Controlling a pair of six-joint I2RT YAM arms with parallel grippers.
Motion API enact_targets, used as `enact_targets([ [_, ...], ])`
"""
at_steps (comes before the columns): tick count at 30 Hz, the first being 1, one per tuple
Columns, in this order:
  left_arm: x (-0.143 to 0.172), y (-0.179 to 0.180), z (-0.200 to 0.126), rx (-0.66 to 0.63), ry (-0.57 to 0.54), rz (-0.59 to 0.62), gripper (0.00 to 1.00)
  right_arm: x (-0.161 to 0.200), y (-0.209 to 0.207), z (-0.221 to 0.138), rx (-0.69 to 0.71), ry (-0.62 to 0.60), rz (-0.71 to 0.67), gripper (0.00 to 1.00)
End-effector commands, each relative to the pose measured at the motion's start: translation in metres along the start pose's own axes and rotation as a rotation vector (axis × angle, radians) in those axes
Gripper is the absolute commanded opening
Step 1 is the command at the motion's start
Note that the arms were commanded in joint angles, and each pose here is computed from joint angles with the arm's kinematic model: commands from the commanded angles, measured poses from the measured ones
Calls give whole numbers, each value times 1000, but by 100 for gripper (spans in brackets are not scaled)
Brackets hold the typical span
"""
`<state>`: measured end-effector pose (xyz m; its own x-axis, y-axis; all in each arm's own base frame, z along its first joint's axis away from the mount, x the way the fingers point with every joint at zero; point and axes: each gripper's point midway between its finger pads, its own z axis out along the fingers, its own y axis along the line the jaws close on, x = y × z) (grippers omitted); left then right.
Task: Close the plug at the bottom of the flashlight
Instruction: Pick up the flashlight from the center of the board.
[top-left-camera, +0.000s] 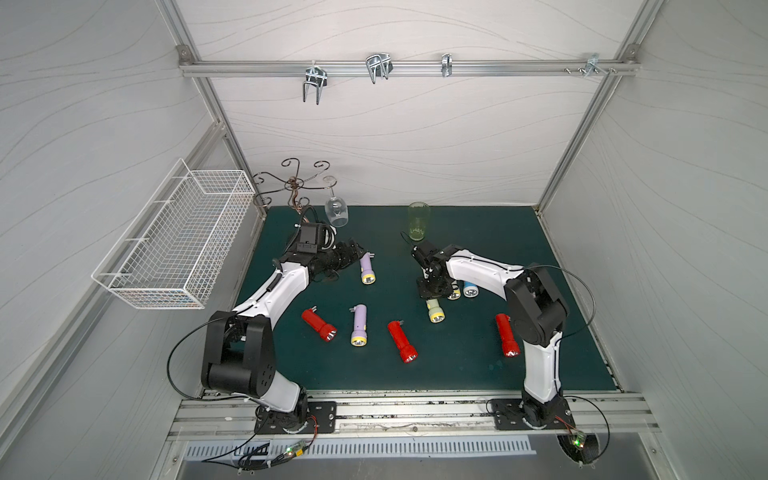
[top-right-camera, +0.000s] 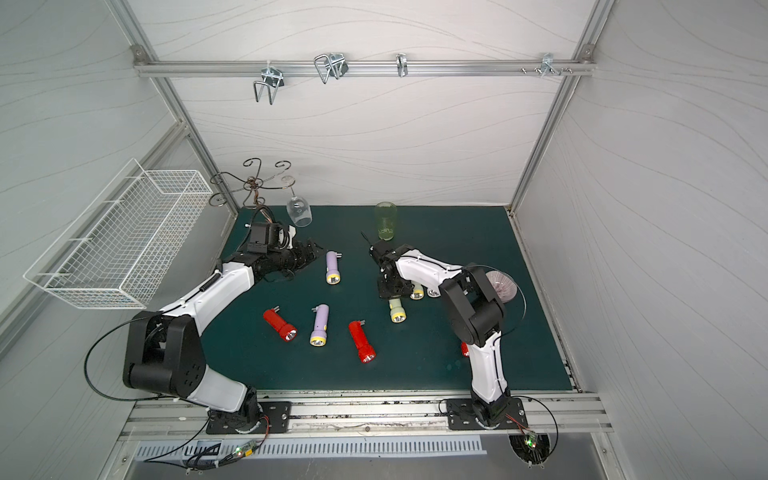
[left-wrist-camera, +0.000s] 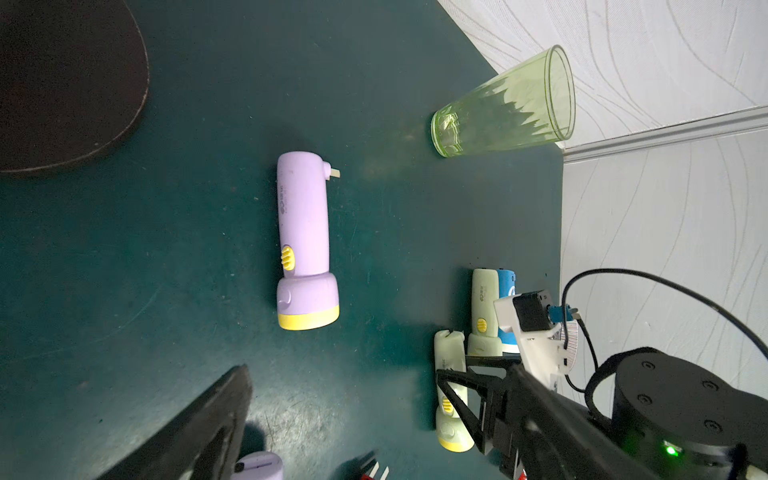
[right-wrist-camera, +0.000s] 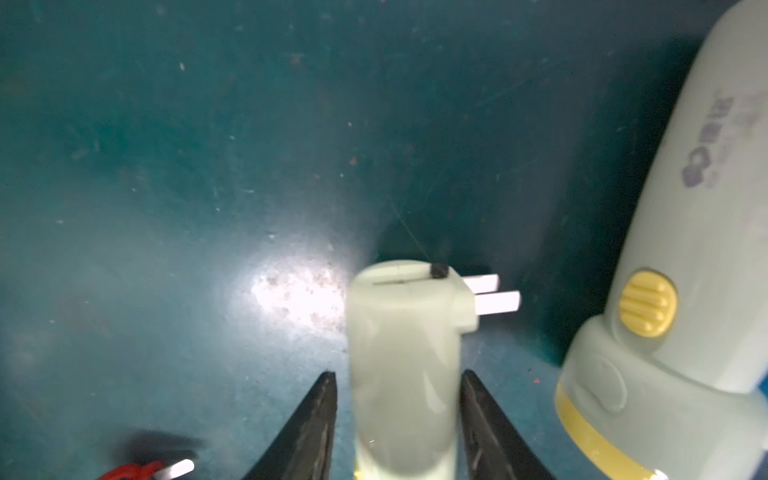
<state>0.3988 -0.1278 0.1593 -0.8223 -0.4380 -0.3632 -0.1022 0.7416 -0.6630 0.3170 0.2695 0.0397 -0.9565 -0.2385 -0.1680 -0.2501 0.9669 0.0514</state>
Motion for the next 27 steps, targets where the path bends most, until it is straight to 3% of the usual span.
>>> enact_targets([
  [1,-8,-11,-5,31,-36,28,97,9,-3,5,56,49,1,51],
  [14,-10,-16,-12,40,-54,39,97,12,-3,22,119,79,-13,46],
  [20,-10,-15,-10,43,-53,35,97,8,-2,15,113,52,-18,31],
  [27,-10,-18,-12,57,-54,27,97,-16,11,-30,23,-98,-81,15],
])
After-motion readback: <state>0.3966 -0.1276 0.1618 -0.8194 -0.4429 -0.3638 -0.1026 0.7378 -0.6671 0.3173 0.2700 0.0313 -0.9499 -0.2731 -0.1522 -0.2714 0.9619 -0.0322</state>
